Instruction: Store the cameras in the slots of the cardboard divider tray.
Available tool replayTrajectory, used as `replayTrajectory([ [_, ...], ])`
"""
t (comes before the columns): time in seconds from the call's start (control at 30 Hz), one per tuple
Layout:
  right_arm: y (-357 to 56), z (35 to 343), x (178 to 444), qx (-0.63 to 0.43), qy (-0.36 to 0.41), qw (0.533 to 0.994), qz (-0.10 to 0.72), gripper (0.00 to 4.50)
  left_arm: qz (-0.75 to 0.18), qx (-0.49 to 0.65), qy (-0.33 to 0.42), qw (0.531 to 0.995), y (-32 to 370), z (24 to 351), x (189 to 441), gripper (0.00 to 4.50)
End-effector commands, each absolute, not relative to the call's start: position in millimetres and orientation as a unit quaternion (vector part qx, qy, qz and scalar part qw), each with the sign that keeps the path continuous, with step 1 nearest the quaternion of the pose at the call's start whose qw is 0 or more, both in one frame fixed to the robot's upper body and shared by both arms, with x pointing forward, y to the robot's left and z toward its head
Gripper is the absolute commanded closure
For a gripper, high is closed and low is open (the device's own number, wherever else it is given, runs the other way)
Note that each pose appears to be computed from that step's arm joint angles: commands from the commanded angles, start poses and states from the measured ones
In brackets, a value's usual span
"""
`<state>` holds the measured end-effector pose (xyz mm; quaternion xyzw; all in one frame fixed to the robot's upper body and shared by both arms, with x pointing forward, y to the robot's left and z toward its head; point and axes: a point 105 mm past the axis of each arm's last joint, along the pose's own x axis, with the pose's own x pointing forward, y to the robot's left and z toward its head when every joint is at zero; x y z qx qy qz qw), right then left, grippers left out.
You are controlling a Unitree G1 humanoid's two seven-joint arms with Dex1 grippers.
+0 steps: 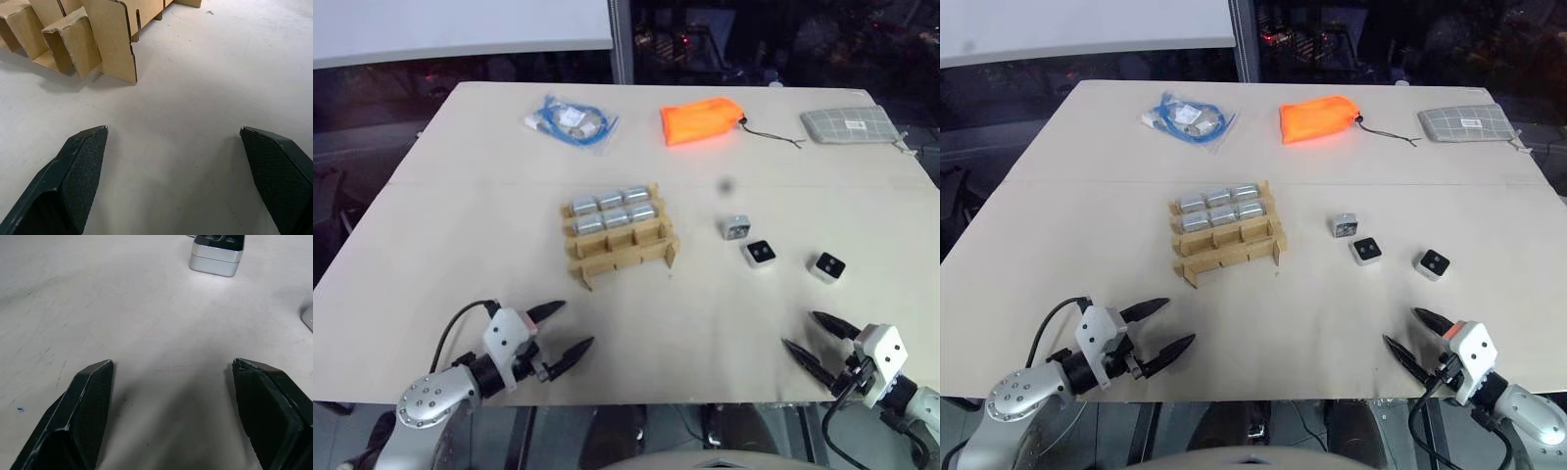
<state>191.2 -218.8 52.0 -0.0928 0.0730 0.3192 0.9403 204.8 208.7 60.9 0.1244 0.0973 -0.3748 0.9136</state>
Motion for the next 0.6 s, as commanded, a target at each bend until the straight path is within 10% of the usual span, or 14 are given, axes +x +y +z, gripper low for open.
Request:
replayTrajectory([
  [0.03, -221.4, 62.5, 192.6, -0.097, 0.051, 0.941, 0.319, 0.67, -0.386, 0.126, 0.101, 0.908, 209.3, 62.4, 198.9, 0.0],
  [0.6, -219.9, 62.9, 197.6, -0.098, 0.052, 0.939, 0.326, 0.67, -0.381, 0.121, 0.101, 0.911, 207.2, 64.3, 203.0, 0.0],
])
